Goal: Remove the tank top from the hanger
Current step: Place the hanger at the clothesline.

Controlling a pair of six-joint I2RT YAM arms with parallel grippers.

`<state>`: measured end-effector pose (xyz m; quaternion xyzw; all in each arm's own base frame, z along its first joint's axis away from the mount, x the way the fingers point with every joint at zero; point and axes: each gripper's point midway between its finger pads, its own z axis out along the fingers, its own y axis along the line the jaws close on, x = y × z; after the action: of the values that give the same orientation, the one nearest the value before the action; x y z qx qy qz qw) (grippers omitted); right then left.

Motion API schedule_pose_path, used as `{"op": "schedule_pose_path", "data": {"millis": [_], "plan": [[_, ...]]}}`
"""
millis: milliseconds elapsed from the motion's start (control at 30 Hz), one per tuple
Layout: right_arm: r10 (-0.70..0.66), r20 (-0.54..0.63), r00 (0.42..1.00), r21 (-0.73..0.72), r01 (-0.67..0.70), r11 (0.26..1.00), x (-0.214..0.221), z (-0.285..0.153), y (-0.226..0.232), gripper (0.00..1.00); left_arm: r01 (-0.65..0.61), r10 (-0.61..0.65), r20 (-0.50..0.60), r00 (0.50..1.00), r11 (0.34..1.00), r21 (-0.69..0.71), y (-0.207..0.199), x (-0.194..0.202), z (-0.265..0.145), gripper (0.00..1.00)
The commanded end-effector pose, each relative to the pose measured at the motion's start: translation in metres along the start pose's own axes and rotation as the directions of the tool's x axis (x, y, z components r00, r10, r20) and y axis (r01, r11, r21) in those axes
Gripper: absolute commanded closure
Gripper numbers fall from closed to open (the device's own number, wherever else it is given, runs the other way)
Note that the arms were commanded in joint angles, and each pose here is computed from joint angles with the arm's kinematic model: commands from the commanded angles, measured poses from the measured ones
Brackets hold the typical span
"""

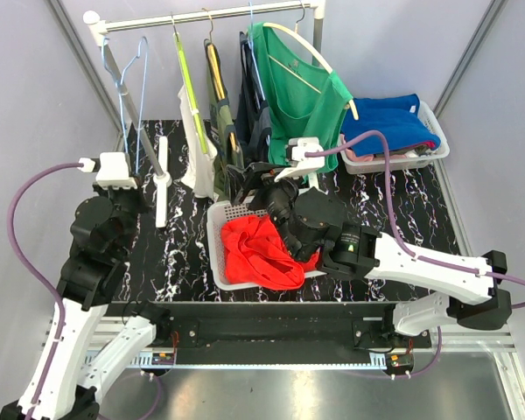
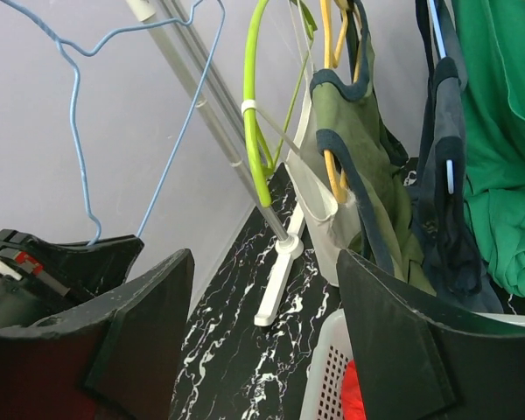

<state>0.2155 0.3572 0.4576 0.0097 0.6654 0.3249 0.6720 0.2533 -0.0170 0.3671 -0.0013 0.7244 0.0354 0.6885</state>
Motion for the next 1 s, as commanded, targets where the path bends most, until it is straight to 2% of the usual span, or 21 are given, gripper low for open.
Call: {"op": "schedule_pose_path", "data": {"millis": [0,133,367,500,967], "plan": [[0.058,0.028,0.998,0.017,-0.059,0.998,-0.019,-0.009,-0.006,0.25,0.002,-0.001,0.061,0.998,1.000,-0.019,0.000,-0.023,0.013,1.00],[0.067,0.032,0.997,0.026,-0.068,0.997,-0.023,-0.013,-0.013,0.25,-0.013,0.012,0.068,0.998,1.000,0.006,-0.009,-0.031,0.028,1.00],[0.070,0.027,0.997,0.033,-0.071,0.997,-0.024,-0.019,-0.020,0.26,0.016,-0.015,-0.044,0.999,1.000,0.019,-0.016,-0.038,0.062,1.00],[0.073,0.027,0.997,0.033,-0.074,0.997,-0.026,-0.021,-0.022,0.26,0.024,-0.023,-0.036,0.999,0.999,0.036,-0.018,-0.049,0.068,1.00],[0.091,0.020,0.996,0.047,-0.092,0.995,-0.022,-0.027,-0.032,0.26,0.125,-0.108,-0.211,0.971,0.990,0.070,-0.018,-0.025,0.104,1.00]]}}
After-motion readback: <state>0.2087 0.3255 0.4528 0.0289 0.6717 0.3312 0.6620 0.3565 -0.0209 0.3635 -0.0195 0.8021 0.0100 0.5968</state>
